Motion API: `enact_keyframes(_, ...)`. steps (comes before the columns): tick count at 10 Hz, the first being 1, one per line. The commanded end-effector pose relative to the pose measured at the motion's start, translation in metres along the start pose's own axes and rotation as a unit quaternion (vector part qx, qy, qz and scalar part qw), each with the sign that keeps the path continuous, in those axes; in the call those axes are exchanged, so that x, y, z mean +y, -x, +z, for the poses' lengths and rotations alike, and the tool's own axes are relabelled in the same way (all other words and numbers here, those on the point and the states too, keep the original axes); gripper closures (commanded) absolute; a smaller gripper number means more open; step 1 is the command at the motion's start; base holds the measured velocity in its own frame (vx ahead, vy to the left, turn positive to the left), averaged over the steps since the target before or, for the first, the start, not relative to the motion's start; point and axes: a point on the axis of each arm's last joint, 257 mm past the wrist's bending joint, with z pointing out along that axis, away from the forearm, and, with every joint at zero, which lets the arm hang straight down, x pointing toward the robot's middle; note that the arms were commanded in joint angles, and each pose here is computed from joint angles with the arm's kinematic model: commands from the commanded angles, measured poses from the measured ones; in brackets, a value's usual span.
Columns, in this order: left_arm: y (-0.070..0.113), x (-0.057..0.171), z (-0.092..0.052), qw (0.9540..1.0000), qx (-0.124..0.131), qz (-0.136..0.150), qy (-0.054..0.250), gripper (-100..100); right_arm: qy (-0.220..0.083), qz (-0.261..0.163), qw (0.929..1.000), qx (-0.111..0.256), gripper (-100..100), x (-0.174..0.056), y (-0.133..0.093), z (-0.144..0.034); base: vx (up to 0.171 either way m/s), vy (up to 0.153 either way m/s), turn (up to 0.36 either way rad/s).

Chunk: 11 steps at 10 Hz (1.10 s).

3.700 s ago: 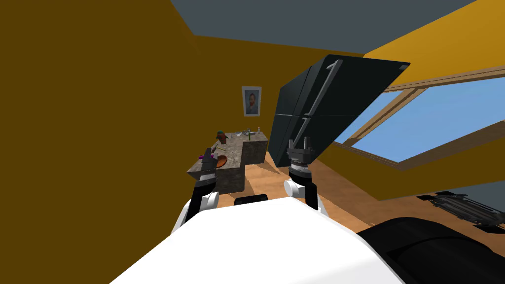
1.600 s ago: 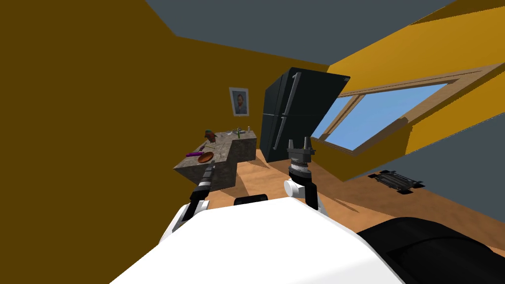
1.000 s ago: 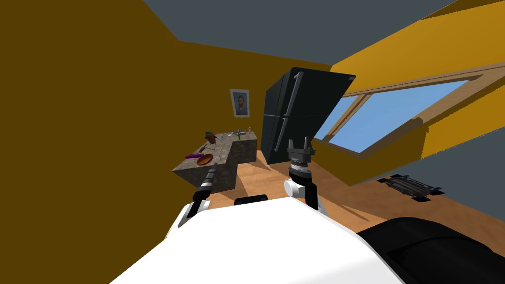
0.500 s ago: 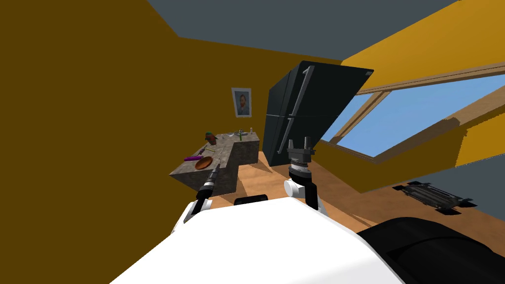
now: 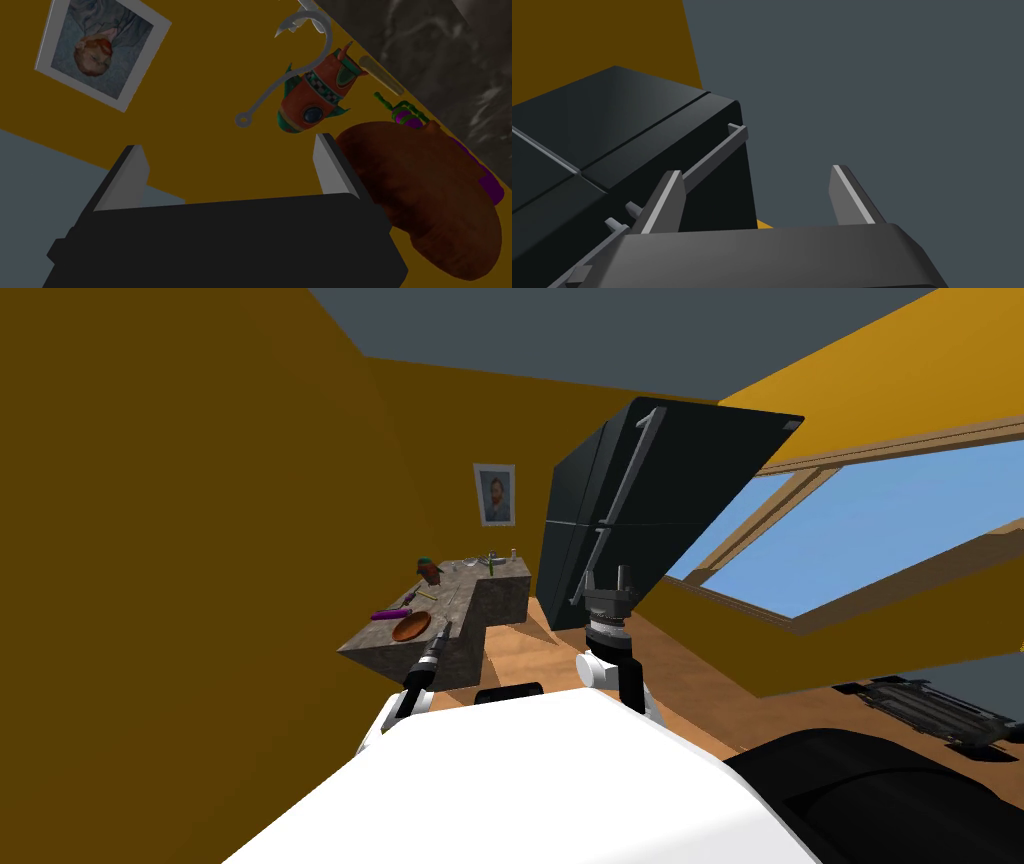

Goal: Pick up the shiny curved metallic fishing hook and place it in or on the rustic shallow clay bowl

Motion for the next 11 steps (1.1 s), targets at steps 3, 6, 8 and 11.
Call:
enact_keyframes(3, -0.014, 0.004, 0.006, 0.9980, 0.015, 0.061, -0.003, -100, 0.000, 0.000, 1.0000, 0.000, 0, 0.000, 0.000, 0.000, 0.121, 0.021, 0.048)
enact_keyframes(6, -0.022, 0.007, 0.008, 0.9949, 0.026, 0.097, -0.005, -100, 0.000, 0.000, 1.0000, 0.000, 0, 0.000, 0.000, 0.000, 0.116, 0.023, 0.035)
enact_keyframes(8, -0.020, 0.006, 0.009, 0.9956, 0.024, 0.090, -0.005, 0, 0.000, 0.000, 1.0000, 0.000, 0, 0.000, 0.000, 0.000, 0.024, 0.004, 0.004)
enact_keyframes(11, -0.020, 0.006, 0.009, 0.9956, 0.024, 0.090, -0.005, 100, 0.000, 0.000, 1.0000, 0.000, 0, 0.000, 0.000, 0.000, 0.000, 0.000, 0.000)
